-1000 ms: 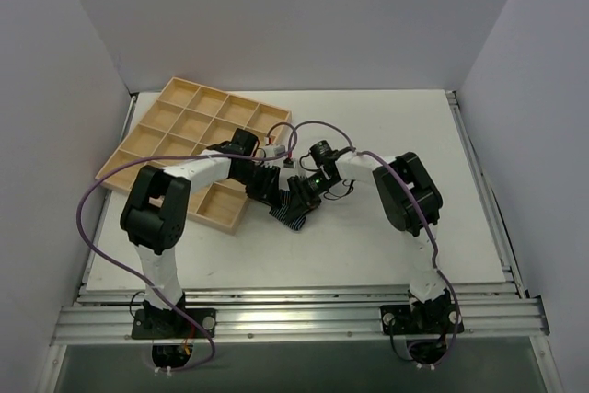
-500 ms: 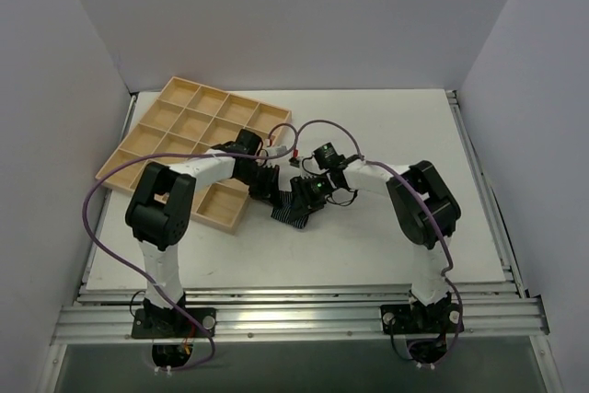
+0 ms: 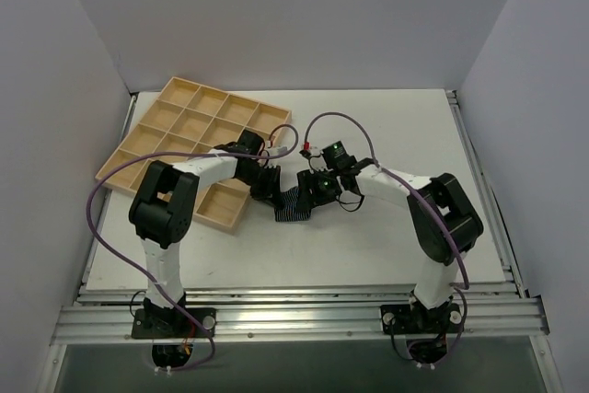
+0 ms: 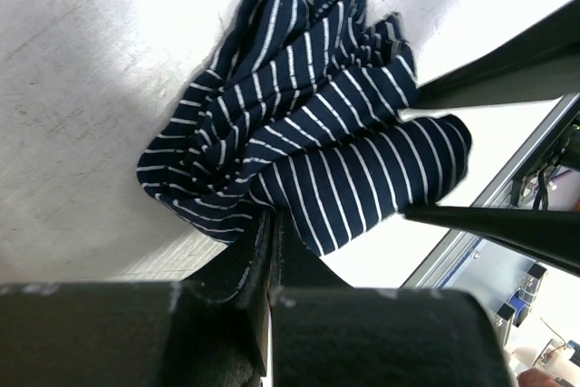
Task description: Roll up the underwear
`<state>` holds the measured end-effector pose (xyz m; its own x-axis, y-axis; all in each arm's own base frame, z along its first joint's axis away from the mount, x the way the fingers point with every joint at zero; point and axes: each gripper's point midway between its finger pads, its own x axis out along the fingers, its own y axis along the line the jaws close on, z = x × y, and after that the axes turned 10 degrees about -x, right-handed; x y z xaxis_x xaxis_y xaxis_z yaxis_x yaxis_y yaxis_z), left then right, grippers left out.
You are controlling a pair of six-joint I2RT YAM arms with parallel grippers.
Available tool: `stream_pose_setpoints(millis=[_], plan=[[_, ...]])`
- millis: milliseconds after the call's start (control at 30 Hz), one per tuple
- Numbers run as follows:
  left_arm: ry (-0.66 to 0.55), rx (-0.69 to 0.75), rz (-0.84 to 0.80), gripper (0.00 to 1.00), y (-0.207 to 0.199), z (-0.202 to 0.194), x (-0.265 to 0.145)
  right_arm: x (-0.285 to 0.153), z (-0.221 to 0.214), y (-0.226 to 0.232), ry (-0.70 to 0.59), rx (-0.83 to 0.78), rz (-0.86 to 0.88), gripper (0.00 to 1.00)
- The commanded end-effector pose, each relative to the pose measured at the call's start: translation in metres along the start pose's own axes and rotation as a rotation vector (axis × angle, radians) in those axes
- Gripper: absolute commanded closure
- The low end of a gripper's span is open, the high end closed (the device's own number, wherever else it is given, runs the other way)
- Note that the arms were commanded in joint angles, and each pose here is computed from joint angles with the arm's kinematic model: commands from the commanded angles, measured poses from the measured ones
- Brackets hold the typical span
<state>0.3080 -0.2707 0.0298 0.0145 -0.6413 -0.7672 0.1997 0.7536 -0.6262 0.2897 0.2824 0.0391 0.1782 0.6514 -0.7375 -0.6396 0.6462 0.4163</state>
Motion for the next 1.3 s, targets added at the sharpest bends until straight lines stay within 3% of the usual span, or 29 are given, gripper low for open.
stream_pose_setpoints(millis=[0, 133, 300, 500, 633, 800, 1067, 1267], plan=[[0.03, -0.008, 0.092, 0.98, 0.025, -0.009, 0.013, -0.025, 0.012, -0.013, -0.049, -0.051, -0.118, 0.54], [0.036, -0.007, 0.091, 0.98, 0.024, -0.008, 0.017, -0.042, 0.02, -0.014, -0.083, -0.113, -0.201, 0.48], [0.034, -0.004, 0.082, 0.98, 0.021, -0.003, 0.018, -0.059, 0.035, 0.014, -0.13, -0.351, -0.308, 0.38], [0.033, 0.004, 0.078, 0.98, 0.018, 0.001, 0.018, -0.033, 0.013, 0.041, 0.018, -0.599, -0.322, 0.34], [0.032, 0.012, 0.078, 0.98, 0.016, 0.001, 0.017, -0.021, 0.016, 0.057, 0.04, -0.693, -0.348, 0.33], [0.04, 0.012, 0.08, 0.98, 0.016, -0.003, 0.018, -0.014, 0.021, 0.053, 0.104, -0.818, -0.48, 0.33], [0.037, 0.019, 0.079, 0.98, 0.013, -0.004, 0.018, -0.016, 0.034, 0.046, 0.143, -0.896, -0.587, 0.33], [0.038, 0.023, 0.079, 0.98, 0.01, -0.003, 0.018, -0.007, 0.017, 0.024, 0.23, -0.869, -0.573, 0.32]])
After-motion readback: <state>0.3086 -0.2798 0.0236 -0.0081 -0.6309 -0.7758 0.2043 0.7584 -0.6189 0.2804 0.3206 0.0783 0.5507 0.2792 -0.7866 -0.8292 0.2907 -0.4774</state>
